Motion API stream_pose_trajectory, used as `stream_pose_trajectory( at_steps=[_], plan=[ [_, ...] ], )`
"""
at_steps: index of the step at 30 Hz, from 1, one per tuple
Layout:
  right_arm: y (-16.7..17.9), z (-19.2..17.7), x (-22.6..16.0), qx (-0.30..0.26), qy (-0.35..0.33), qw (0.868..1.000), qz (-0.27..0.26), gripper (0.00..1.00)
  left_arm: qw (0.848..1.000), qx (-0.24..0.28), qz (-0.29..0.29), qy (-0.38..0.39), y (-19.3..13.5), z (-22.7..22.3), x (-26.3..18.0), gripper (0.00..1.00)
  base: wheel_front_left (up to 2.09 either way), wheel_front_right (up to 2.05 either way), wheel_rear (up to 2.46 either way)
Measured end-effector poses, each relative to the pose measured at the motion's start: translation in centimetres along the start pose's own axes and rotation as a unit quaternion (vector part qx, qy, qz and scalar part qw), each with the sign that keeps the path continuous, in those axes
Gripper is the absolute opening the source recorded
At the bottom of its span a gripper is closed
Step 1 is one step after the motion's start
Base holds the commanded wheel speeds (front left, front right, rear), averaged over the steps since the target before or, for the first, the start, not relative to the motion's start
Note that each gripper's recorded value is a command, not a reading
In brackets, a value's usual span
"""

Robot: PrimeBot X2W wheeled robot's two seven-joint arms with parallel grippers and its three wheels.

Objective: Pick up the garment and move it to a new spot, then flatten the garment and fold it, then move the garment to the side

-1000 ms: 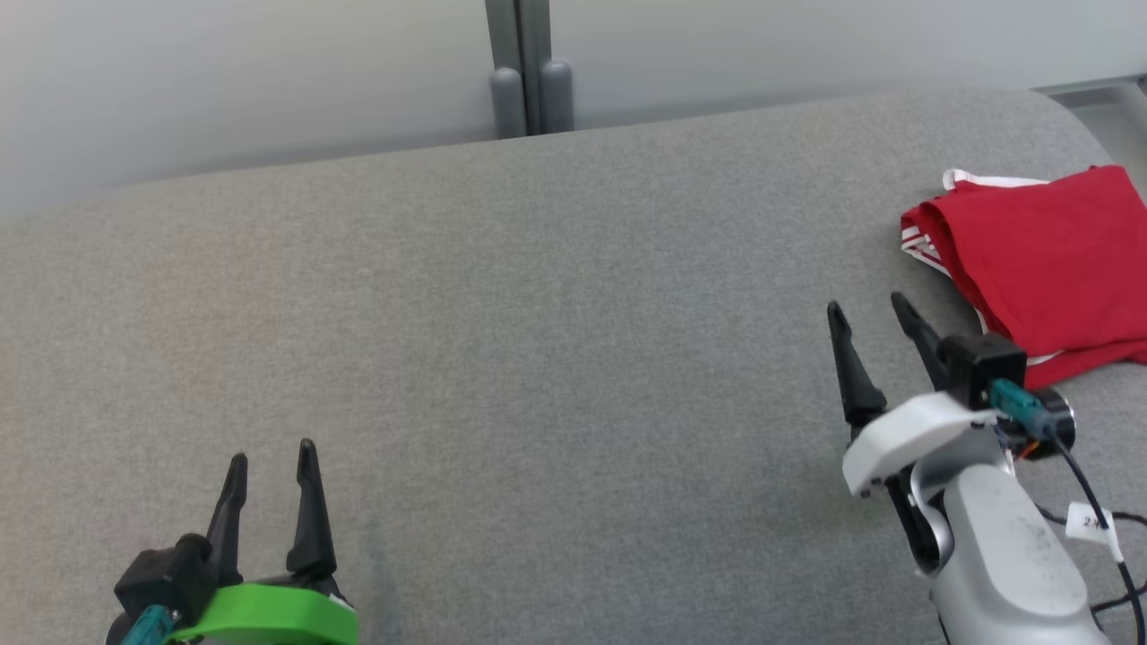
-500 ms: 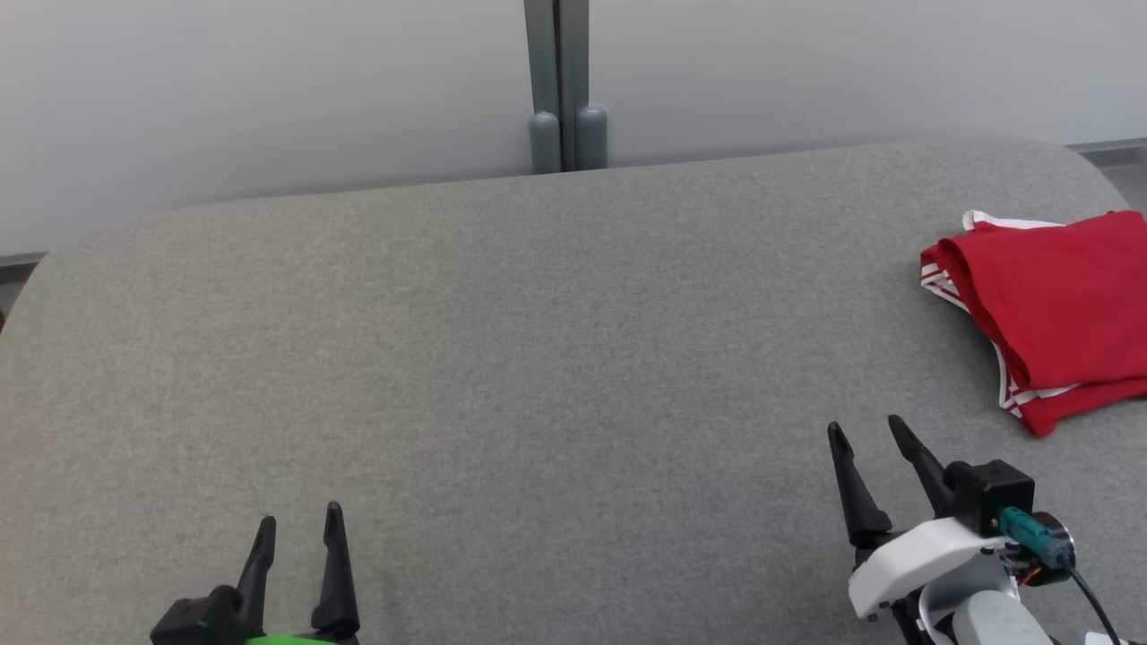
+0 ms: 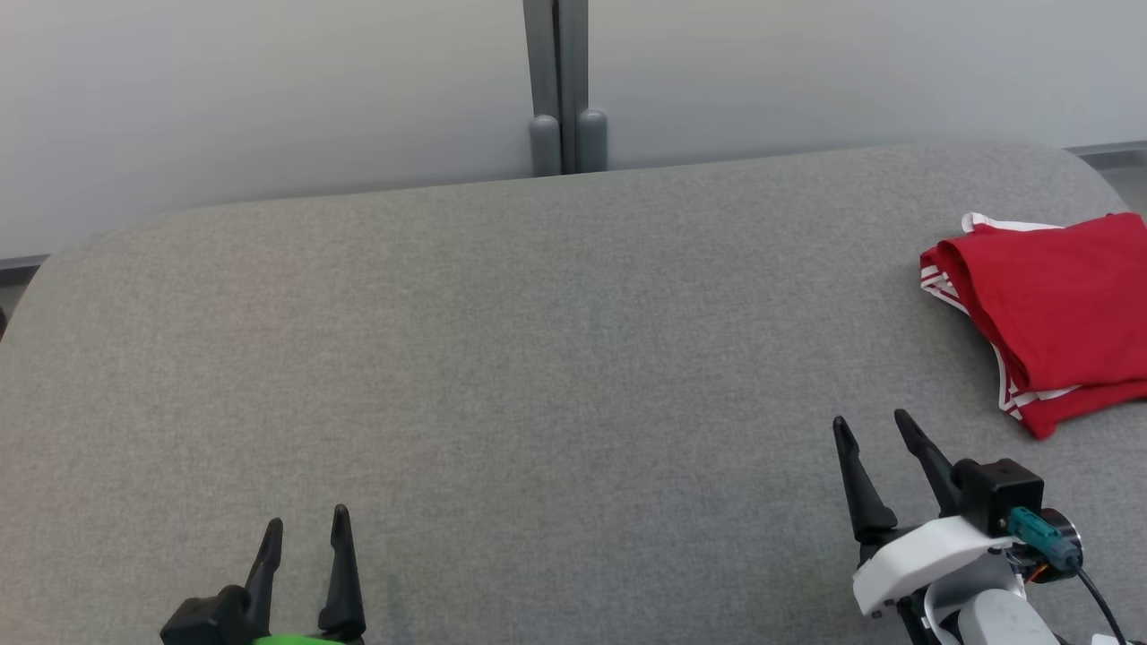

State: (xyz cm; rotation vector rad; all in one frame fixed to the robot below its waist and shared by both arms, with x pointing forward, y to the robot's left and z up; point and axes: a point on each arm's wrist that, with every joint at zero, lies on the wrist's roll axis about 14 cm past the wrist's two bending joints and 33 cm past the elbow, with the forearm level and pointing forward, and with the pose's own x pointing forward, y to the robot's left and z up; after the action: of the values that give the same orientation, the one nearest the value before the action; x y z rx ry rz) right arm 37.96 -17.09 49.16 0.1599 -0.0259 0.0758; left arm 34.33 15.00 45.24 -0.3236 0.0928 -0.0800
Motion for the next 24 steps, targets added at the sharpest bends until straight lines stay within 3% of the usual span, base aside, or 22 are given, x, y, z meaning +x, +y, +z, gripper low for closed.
stream_pose_trajectory(
  at_steps=[1,7,24],
  plan=[
    [0.1,0.1,0.0,0.000,-0.002,1.000,0.001,0.00,1.000,0.003,0.002,-0.001,0.1,0.1,0.0,0.00,0.00,0.00,0.00],
    [-0.1,-2.0,-0.9,0.017,0.033,0.999,-0.008,0.00,1.000,-0.009,0.013,0.023,0.5,-1.4,-0.6,0.00,0.00,0.00,0.00],
    [-1.5,-1.7,-0.7,0.165,0.033,0.984,-0.050,0.00,0.989,-0.138,0.052,0.022,2.0,-0.6,0.1,0.00,0.00,0.00,0.00]
  ],
)
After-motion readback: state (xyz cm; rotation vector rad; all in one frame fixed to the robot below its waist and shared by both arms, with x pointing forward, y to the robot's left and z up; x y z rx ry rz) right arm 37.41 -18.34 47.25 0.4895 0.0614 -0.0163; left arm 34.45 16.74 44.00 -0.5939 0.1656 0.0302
